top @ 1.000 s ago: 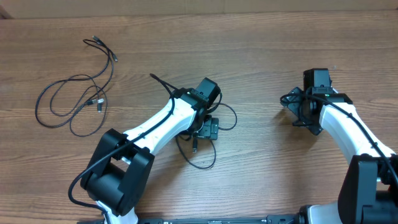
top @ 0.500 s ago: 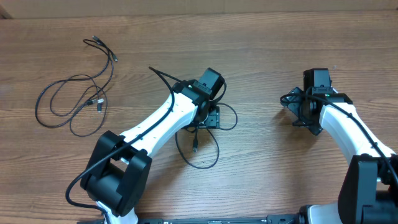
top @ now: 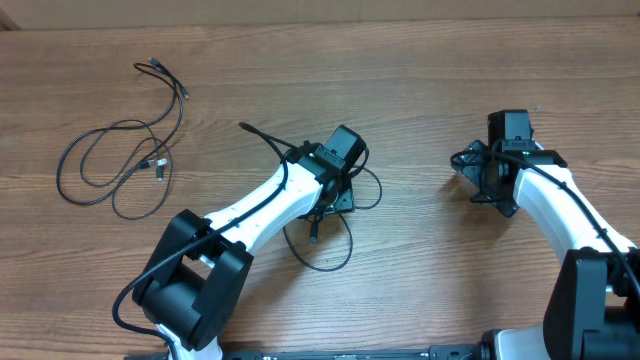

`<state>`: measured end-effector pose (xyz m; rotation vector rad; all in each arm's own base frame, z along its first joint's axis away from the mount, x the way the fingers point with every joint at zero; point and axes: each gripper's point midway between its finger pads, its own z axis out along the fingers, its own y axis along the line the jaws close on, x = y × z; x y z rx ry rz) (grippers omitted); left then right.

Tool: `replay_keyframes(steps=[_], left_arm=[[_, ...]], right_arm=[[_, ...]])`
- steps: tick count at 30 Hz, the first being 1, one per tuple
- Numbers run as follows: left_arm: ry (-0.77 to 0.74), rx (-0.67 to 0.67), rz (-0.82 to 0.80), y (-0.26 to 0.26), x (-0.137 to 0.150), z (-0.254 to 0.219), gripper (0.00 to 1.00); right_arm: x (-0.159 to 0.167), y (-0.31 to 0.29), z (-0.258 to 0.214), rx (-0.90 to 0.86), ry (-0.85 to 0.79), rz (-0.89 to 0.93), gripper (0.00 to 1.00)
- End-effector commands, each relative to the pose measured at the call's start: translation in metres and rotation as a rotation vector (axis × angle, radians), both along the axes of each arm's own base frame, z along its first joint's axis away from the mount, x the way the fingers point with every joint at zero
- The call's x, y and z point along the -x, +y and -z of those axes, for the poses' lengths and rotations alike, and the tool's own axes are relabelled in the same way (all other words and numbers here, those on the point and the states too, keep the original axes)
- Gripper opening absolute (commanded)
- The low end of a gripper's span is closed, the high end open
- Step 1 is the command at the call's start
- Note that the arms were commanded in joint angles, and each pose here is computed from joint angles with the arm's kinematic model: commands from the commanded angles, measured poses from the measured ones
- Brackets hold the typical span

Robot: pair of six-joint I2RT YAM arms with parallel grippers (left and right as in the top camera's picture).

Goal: Untangle cables

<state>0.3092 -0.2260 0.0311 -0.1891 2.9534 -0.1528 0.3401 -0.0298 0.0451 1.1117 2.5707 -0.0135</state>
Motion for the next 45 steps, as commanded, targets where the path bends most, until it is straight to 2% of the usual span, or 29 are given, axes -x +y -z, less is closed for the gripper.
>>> replay_keyframes(steps=[1, 10, 15, 21, 45], left_arm=[[-0.019, -0.015, -0.027, 0.003, -0.004, 0.001, 0.67], [-0.041, 0.001, -0.025, 0.002, -0.005, 0.010, 0.69], [-0.080, -0.048, -0.040, 0.010, -0.011, 0.009, 0.69], [-0.097, -0.042, -0.041, 0.009, -0.015, 0.008, 0.69], [-0.091, -0.047, -0.040, 0.010, -0.013, 0.010, 0.69]], right_arm=[[-0.002, -0.001, -0.006, 0.003, -0.021, -0.004, 1.00], [-0.002, -0.001, -0.006, 0.003, -0.020, -0.003, 1.00], [-0.002, -0.001, -0.006, 0.003, -0.020, -0.004, 1.00], [-0.002, -0.001, -0.006, 0.003, -0.020, -0.004, 1.00], [-0.002, -0.001, -0.006, 0.003, -0.020, -0.004, 1.00]])
